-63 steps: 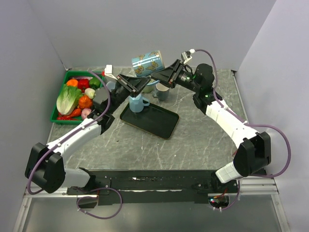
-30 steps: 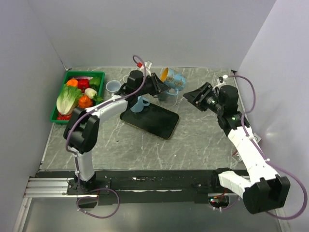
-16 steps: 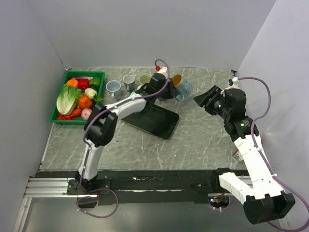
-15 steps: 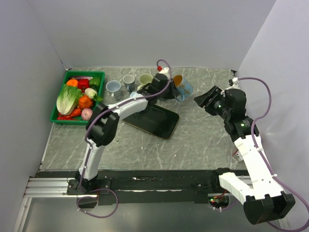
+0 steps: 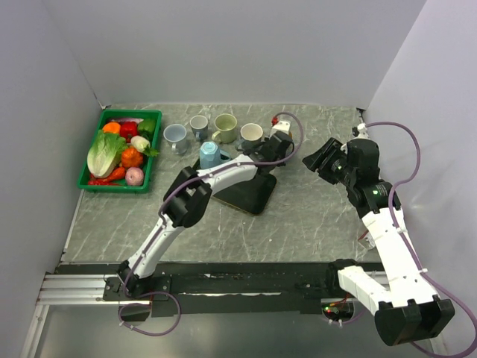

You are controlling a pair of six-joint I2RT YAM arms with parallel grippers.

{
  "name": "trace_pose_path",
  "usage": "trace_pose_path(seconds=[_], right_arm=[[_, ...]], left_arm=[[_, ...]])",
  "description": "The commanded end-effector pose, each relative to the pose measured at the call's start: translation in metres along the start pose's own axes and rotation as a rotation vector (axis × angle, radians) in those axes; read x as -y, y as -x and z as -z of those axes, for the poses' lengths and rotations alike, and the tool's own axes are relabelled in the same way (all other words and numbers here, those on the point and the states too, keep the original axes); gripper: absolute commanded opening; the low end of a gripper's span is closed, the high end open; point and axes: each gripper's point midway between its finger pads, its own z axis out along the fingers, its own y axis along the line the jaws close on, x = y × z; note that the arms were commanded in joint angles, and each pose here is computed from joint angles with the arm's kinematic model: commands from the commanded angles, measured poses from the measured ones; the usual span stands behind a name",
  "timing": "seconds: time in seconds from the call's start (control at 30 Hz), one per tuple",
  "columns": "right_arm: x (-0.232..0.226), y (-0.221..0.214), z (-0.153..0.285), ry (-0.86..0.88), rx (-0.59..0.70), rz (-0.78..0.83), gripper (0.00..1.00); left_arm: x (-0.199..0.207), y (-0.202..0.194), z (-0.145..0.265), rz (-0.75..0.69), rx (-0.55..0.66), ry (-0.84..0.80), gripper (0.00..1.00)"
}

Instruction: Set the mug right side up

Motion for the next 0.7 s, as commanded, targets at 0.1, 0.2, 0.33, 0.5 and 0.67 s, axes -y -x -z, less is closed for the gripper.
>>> trace_pose_path(seconds=[0.1, 0.2, 0.33, 0.5, 0.67], right_arm=[[-0.005, 0.009, 0.004, 0.02, 0.026, 0.014, 0.58], [-0.003, 0.01, 0.003, 0.015, 0.028, 0.015, 0.58], [-0.001, 0.015, 0.006, -0.002, 0.04, 0.017, 0.58], [0.005, 0.023, 0.013, -0.053, 0.068, 0.013, 0.58], [0.009, 0.034, 0.025, -0.094, 0.129, 0.0, 0.59]], left_arm=[[0.001, 0.056, 0.019, -0.105, 0.201, 0.161, 0.01], [0.002, 0.056, 0.021, -0.133, 0.212, 0.182, 0.01], [0.006, 0.054, 0.021, -0.149, 0.212, 0.186, 0.13], [0.024, 0.064, 0.027, -0.122, 0.207, 0.099, 0.59], [0.039, 0.103, 0.056, -0.057, 0.245, 0.023, 0.76]])
